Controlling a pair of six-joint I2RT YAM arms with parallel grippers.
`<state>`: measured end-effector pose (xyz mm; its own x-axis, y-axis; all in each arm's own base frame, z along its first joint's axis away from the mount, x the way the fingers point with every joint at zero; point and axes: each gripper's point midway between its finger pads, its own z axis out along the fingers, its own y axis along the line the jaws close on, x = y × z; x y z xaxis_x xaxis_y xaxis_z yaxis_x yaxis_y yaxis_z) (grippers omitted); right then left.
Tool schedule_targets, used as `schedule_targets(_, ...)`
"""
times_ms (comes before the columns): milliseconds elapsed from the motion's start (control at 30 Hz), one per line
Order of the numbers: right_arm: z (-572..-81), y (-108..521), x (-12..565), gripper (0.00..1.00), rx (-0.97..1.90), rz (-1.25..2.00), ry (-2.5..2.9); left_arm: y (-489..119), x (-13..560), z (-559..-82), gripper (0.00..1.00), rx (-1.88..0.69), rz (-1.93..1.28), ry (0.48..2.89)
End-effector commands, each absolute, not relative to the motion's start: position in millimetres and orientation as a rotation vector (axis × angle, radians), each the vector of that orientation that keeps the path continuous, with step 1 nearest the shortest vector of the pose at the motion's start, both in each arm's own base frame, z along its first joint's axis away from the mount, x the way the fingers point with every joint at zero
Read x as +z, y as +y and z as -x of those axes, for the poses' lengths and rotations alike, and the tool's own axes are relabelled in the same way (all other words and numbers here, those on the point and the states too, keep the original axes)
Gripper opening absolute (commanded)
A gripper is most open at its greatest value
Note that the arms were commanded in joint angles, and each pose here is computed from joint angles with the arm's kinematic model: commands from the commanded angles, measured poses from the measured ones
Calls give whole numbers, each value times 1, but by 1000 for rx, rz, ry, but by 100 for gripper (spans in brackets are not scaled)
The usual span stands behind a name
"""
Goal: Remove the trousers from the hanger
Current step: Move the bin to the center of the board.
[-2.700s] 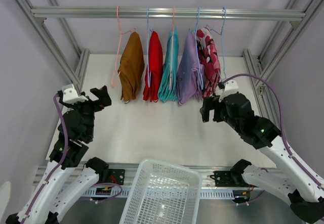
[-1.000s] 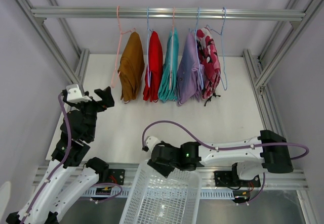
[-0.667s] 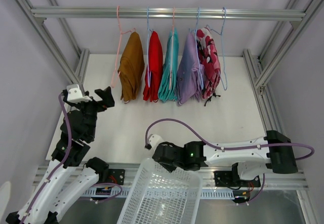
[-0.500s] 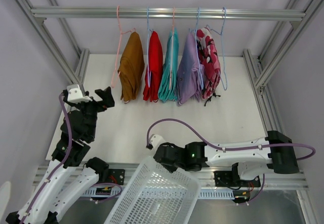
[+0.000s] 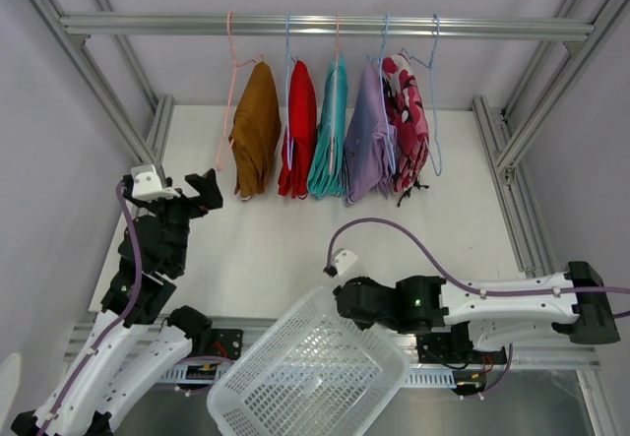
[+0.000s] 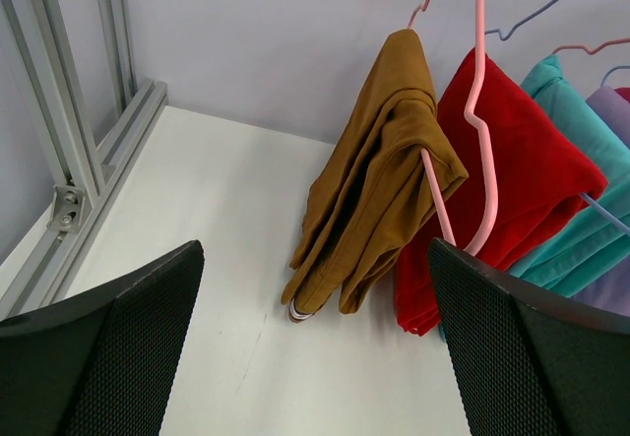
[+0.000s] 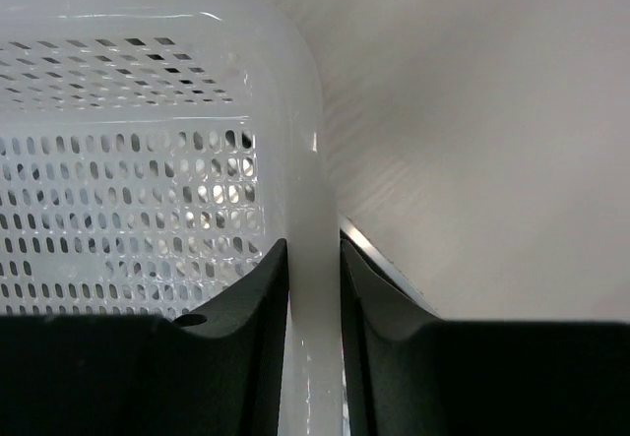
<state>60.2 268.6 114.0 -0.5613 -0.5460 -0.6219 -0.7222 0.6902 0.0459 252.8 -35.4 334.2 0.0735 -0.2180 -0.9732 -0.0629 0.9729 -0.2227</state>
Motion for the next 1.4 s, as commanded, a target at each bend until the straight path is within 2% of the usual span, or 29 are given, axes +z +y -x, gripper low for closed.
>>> schedule_targets(0, -83, 230, 124, 0, 256, 762, 2306, -32, 344, -252, 99, -110, 235, 1460)
schedule_targets(533, -139, 151, 152, 0, -7, 95, 2249, -30, 344, -250, 100, -101, 242, 1455)
schedule_targets(800, -156, 160, 151, 0, 52, -18, 2215, -30, 345, -250, 99, -101, 240, 1454)
schedule_targets(1367, -192, 182, 106, 0, -67, -174, 2215, -31, 345, -250, 99, -104, 230, 1455)
